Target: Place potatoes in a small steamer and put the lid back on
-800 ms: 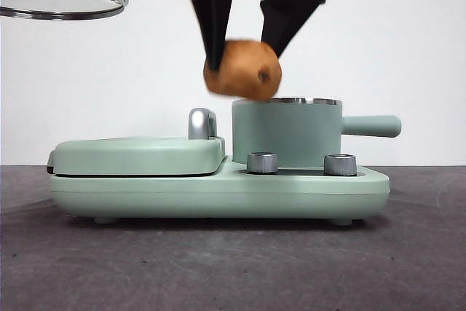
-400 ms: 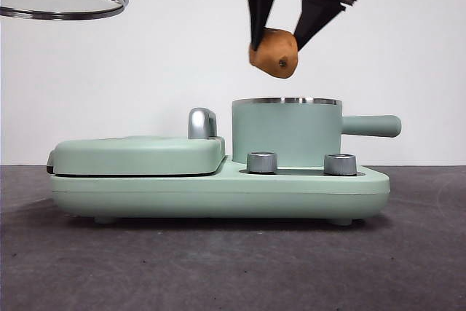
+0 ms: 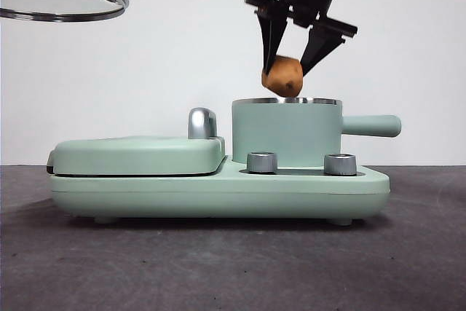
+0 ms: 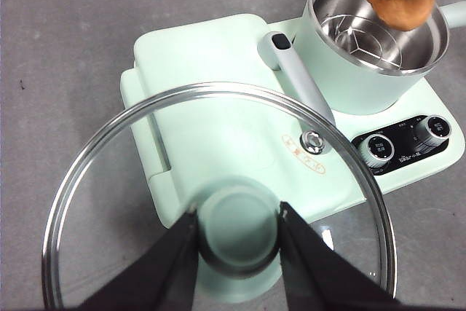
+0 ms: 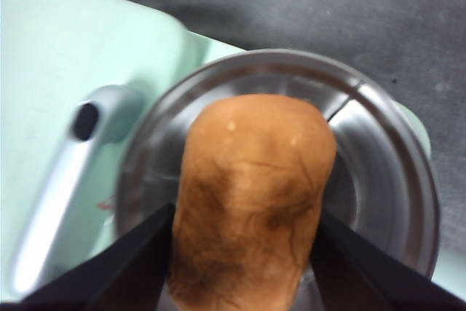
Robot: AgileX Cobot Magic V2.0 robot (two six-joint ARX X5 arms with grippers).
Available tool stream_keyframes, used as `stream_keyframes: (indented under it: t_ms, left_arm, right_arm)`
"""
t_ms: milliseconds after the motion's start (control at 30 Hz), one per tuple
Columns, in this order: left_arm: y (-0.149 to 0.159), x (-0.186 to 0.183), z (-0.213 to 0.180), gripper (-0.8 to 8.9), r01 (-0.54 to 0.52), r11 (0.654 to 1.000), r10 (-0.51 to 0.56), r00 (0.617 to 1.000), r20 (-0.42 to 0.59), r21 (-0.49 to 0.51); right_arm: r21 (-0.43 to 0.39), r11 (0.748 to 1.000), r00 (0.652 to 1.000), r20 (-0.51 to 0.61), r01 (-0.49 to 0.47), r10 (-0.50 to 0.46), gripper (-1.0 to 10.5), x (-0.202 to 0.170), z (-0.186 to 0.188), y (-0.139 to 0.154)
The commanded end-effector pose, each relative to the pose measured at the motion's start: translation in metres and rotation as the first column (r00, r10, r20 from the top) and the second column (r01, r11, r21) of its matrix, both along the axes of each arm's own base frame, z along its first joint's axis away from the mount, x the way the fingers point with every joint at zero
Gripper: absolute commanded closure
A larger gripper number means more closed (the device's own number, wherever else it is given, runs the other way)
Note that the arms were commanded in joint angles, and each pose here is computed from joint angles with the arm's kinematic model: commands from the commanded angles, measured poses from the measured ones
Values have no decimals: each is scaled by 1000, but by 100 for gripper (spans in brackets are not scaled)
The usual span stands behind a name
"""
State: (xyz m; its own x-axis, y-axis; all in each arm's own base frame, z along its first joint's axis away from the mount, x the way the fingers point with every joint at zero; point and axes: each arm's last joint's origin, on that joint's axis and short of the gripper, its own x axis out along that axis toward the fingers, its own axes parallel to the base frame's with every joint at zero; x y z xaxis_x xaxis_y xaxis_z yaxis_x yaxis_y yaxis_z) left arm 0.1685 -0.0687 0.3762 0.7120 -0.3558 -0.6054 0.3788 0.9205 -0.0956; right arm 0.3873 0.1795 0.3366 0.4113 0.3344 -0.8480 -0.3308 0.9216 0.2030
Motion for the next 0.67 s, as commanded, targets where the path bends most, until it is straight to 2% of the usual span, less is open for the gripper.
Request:
stream_keyframes:
  t_ms: [33,333,667]
  left_arm:
    - [-2,3,5,796,6,1000,-6,999,33,-12]
    - [-3,6,4,796,6,1000,-6,1000,23,-8]
    - [-3,6,4,796,5,1000,-5,1000,22,-9]
  right_arm:
    - [-24,999,999,-18,-31,30,687,11,-8,6]
    - [-81,995,994,-104,-52,44,687,26,-38,10]
    - [-131,990,985,-167,-60,37,685,28,-54,11]
